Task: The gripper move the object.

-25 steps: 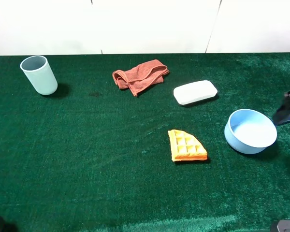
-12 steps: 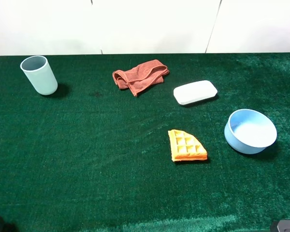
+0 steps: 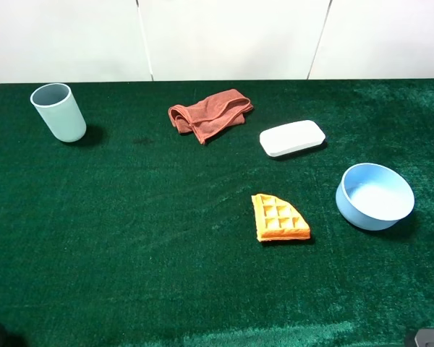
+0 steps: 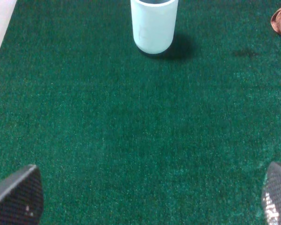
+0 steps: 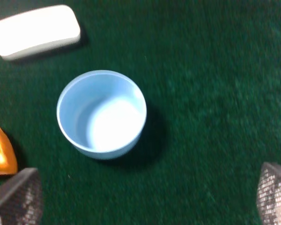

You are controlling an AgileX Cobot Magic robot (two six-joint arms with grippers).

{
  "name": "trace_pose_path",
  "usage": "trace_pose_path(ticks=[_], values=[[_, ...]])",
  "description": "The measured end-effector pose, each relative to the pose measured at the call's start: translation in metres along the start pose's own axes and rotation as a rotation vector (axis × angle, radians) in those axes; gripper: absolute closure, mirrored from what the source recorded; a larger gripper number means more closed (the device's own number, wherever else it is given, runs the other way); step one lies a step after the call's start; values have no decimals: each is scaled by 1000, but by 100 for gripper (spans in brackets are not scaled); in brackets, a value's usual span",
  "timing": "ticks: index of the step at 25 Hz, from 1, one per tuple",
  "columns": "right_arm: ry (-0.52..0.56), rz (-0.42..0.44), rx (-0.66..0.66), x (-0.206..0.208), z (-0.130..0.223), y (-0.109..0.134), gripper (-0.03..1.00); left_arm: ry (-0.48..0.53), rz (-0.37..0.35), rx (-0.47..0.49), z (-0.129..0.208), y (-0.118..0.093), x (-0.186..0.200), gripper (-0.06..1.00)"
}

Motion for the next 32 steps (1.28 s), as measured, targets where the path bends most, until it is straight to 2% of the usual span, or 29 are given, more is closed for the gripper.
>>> trace_pose_path(ticks=[7, 14, 32], values=[[-135, -38, 0, -9, 24, 2, 27, 0, 0, 0, 0, 0, 0, 2], [-261, -50, 0, -4, 31, 3, 27, 0, 0, 0, 0, 0, 0, 2], [-273, -54, -19, -2, 32, 3, 27, 0, 0, 0, 0, 0, 0, 2]])
Point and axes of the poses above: a point on each arm's last joint axis where the gripper is mounted, x pointing back along that axis away from the gripper, y along the wrist's bending axis when the last joint is at zero, z = x × y, the point moved 2 cm from there along -x, pointing out along that axis toward the gripper, and after that the axes turned 5 degrees about -x, right-handed, at the moved point
